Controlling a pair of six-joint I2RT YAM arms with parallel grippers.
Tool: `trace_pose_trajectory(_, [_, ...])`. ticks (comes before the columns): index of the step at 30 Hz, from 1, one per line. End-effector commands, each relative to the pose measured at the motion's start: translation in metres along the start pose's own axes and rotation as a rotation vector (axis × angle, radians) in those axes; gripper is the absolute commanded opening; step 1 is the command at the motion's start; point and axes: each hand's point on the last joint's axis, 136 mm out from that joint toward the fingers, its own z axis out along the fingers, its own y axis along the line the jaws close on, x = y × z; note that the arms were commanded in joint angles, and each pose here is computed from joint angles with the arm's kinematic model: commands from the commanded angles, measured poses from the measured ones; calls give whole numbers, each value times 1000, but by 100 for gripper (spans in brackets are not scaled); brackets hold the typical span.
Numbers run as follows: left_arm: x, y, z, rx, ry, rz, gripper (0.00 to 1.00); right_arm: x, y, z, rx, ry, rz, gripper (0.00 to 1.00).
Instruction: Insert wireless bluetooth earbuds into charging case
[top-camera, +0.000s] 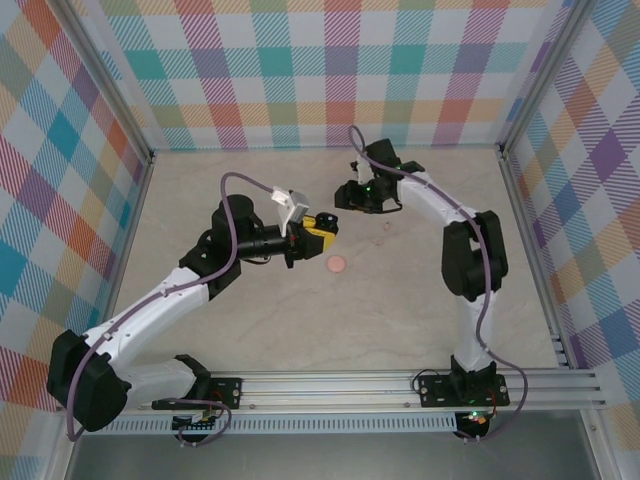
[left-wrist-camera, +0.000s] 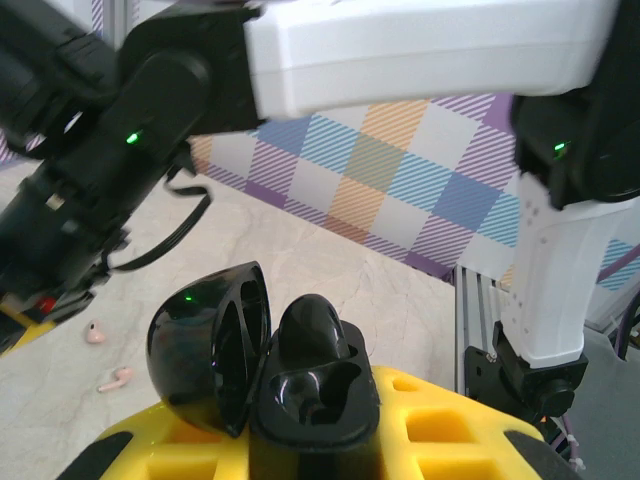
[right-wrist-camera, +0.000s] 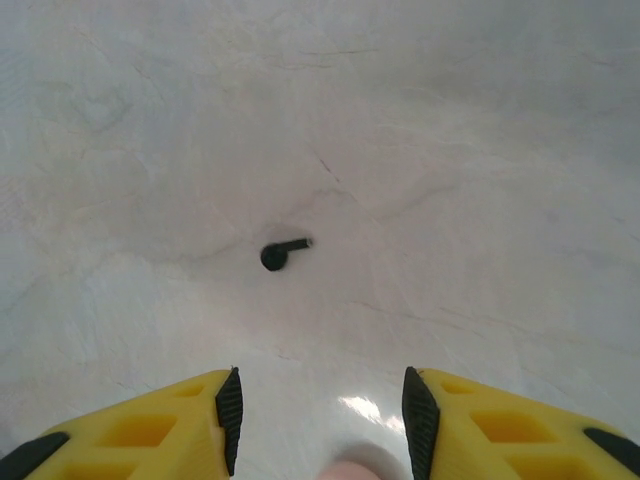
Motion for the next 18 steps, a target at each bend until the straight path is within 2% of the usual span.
trace_pose_trajectory(1, [-11, -4, -6, -15, -16, 25, 5, 3, 30, 20, -92, 66, -52, 49])
trace_pose_trajectory(8, [-12, -5, -5, -14, -17, 23, 5, -1, 46, 65, -121, 153, -92, 46])
trace_pose_trajectory(18, [-10, -4, -4, -11, -10, 23, 5, 1, 45, 100, -116, 203, -127, 49])
